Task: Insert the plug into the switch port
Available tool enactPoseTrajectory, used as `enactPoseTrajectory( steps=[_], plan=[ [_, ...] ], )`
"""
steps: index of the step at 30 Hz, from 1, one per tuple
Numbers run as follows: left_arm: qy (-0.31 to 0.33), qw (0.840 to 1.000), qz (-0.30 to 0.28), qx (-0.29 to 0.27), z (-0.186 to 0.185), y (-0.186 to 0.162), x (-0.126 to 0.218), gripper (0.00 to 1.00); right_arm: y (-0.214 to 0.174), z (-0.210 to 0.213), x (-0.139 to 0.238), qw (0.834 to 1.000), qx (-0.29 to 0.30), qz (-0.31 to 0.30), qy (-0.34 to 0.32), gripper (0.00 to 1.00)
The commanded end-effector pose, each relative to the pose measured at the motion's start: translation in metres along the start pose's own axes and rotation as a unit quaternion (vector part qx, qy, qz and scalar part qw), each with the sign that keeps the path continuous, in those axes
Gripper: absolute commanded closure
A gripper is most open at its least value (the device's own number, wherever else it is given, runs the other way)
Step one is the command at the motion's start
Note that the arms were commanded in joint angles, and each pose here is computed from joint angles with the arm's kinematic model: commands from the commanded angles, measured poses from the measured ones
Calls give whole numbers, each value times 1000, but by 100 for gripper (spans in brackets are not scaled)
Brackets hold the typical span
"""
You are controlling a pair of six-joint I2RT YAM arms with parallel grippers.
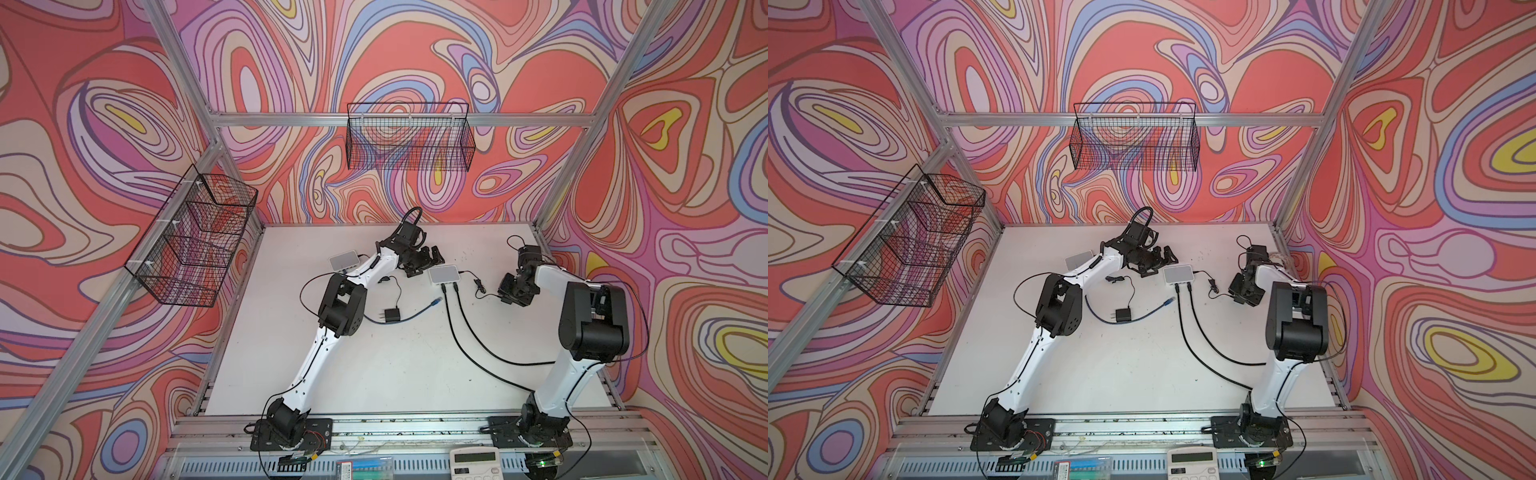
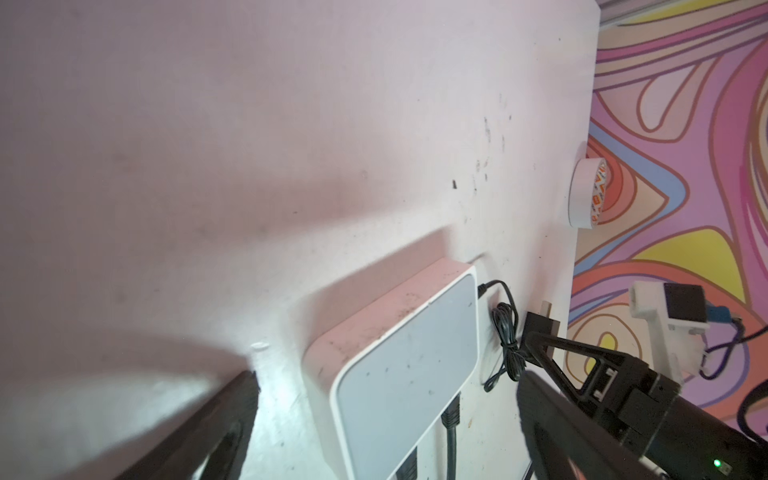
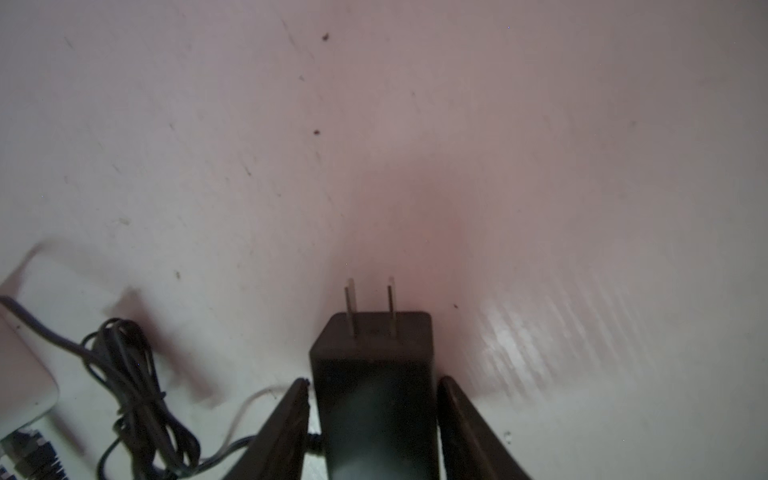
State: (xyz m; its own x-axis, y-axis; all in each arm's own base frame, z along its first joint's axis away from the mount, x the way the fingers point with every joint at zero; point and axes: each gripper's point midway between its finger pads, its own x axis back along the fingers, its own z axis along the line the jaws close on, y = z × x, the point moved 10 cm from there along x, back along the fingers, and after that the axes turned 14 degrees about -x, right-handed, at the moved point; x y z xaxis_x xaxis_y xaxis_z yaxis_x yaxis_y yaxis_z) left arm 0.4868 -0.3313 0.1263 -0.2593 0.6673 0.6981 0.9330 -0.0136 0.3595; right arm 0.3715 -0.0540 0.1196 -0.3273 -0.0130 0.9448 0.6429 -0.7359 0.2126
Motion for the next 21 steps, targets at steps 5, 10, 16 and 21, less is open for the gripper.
enactPoseTrajectory(
  steps=[5,10,16,21],
  plan=[
    [100,992,59,39,34,-25,2,0,-3,-2,7,1000,1,1,7,40],
    [113,992,43,23,25,-23,21,0,-5,-5,11,1000,0,-1,2,3],
    [125,992,26,-6,9,-21,53,0,-13,-10,20,1000,-4,-6,2,2],
    [113,993,1,-36,-10,-23,82,0,-14,-10,46,999,6,-31,18,2]
  ],
)
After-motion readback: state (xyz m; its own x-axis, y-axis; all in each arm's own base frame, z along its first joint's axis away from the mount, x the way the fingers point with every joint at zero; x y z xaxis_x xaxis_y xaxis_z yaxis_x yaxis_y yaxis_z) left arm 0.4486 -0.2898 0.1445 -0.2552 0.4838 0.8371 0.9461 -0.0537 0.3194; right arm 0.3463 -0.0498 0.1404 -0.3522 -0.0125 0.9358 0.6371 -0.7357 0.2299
